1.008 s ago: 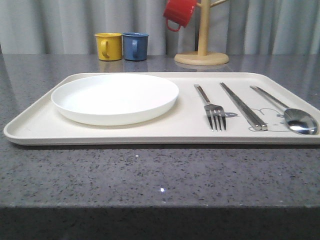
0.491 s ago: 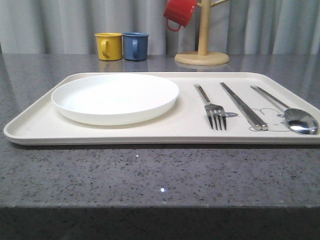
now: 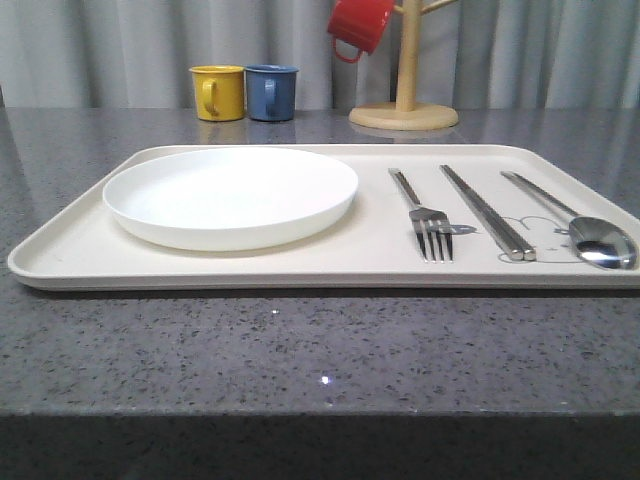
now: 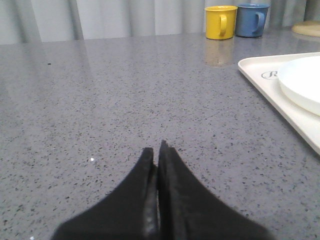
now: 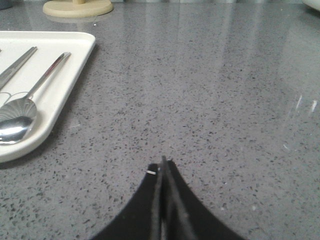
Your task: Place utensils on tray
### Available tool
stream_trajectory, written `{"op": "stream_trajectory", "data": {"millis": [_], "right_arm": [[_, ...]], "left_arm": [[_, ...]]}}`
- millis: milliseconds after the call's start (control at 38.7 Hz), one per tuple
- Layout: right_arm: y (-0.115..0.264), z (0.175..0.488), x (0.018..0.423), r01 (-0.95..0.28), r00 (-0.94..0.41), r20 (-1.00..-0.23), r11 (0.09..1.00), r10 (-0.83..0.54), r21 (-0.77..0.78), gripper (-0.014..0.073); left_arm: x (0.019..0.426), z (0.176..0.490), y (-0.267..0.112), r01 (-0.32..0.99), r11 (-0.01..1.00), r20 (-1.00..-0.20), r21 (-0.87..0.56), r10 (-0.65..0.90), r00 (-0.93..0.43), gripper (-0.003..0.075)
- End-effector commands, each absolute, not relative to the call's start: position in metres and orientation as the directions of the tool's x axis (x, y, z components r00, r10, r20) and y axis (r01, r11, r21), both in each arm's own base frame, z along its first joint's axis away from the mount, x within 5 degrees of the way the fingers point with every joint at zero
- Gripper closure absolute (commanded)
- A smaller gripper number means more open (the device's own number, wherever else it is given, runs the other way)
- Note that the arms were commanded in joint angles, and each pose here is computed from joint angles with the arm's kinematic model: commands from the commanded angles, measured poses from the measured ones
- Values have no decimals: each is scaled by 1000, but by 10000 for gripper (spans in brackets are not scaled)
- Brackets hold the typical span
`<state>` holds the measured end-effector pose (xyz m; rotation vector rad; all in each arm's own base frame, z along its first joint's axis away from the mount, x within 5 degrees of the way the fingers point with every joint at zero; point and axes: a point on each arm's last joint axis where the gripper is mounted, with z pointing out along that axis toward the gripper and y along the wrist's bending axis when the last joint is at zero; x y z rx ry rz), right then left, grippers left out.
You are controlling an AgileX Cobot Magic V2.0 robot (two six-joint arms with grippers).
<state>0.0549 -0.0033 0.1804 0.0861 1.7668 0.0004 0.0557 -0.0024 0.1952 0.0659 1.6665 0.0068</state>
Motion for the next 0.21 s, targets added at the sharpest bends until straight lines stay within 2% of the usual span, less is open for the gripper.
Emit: {"op": "stream_trajectory", "data": {"millis": [0,181], "right_arm": [[-3,189,55,54,-101,-994,998,48,43,664],[-3,189,55,54,-101,-994,998,48,43,664]], "left_arm": [[55,203,-2,27,999,-1000,24,24,5,738],[55,203,-2,27,999,-1000,24,24,5,738]]}}
